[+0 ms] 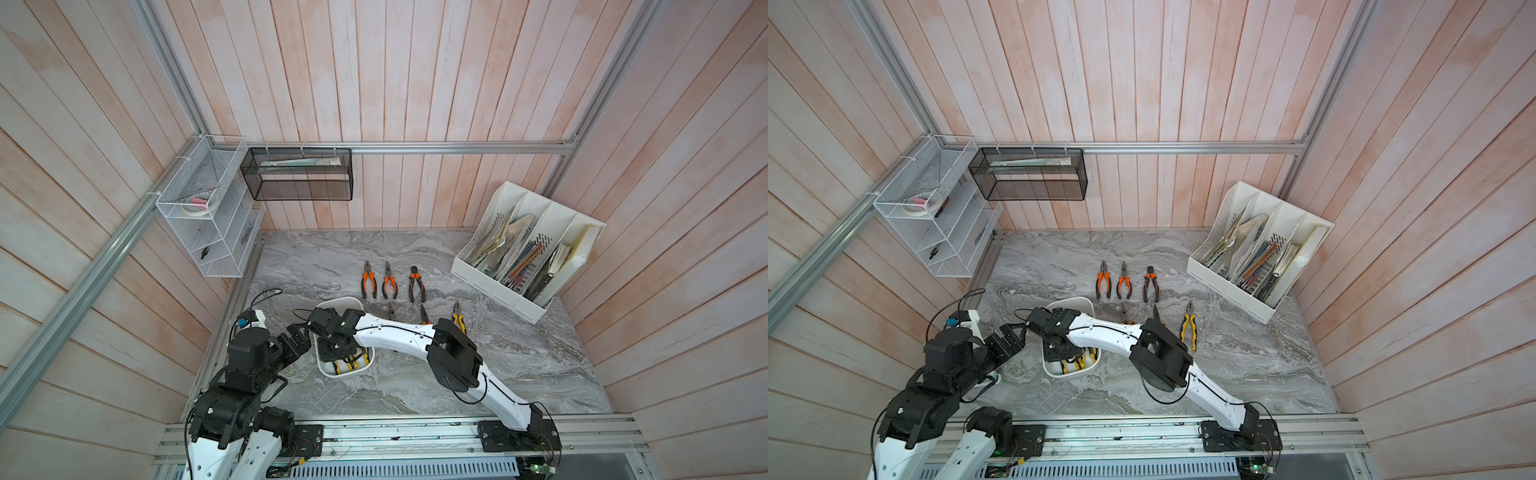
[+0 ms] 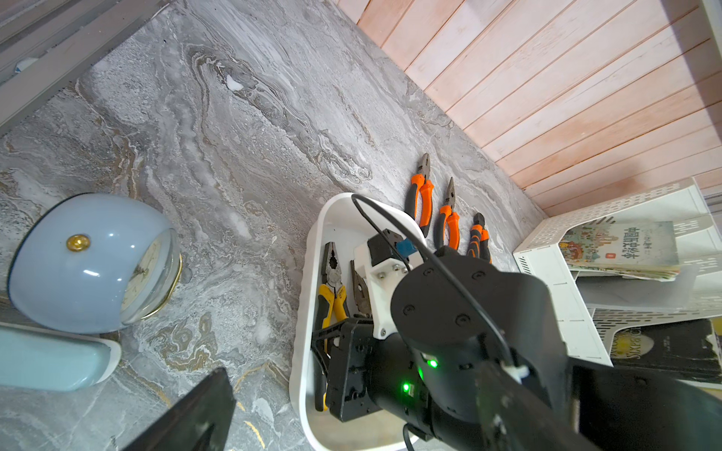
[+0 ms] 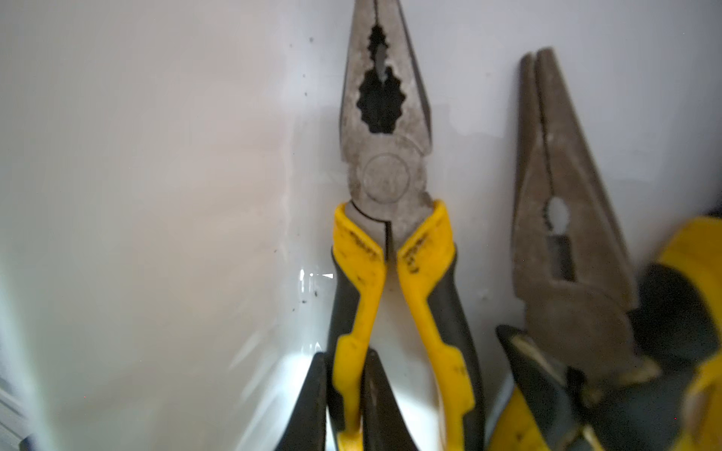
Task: Take the pliers out of the storage box
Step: Pick up the pliers from the storage box.
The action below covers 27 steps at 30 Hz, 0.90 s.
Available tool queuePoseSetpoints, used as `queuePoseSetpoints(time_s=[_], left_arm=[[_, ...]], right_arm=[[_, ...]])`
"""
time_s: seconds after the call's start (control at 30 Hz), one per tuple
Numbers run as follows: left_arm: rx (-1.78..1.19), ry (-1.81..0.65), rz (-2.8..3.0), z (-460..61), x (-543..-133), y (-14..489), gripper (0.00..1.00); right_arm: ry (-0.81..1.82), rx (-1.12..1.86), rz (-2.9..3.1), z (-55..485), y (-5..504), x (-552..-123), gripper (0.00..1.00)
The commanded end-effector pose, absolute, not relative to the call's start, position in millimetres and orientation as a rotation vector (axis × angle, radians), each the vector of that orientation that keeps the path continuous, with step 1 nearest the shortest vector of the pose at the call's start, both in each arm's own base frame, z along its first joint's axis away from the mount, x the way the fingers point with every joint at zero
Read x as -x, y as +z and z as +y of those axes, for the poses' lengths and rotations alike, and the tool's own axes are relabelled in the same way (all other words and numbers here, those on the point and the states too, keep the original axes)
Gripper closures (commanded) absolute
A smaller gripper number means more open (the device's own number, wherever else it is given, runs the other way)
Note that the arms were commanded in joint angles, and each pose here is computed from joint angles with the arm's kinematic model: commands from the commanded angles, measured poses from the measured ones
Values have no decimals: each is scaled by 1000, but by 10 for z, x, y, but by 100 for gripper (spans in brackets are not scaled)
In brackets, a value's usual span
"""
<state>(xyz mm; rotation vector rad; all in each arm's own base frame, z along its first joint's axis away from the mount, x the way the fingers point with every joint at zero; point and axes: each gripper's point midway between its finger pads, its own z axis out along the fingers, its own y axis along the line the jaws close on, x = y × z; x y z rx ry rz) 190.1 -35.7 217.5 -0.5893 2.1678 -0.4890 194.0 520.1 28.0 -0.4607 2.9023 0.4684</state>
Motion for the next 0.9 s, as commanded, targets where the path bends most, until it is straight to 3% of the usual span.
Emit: queuePoseSetpoints(time_s=[0.0,0.57,0.87], left_arm=[[567,-492,2162,-366,-1906,2167,0],[594,-477,2123,-301,-1878,2219,0],[590,-478,2131,-311,-1883,2208,0]], right_arm=[[421,434,2855,5108,428,-2021,99],[624,360,2600,5142,1712,-2305,100],[412,213,2514,4404,2115,-2995,100]])
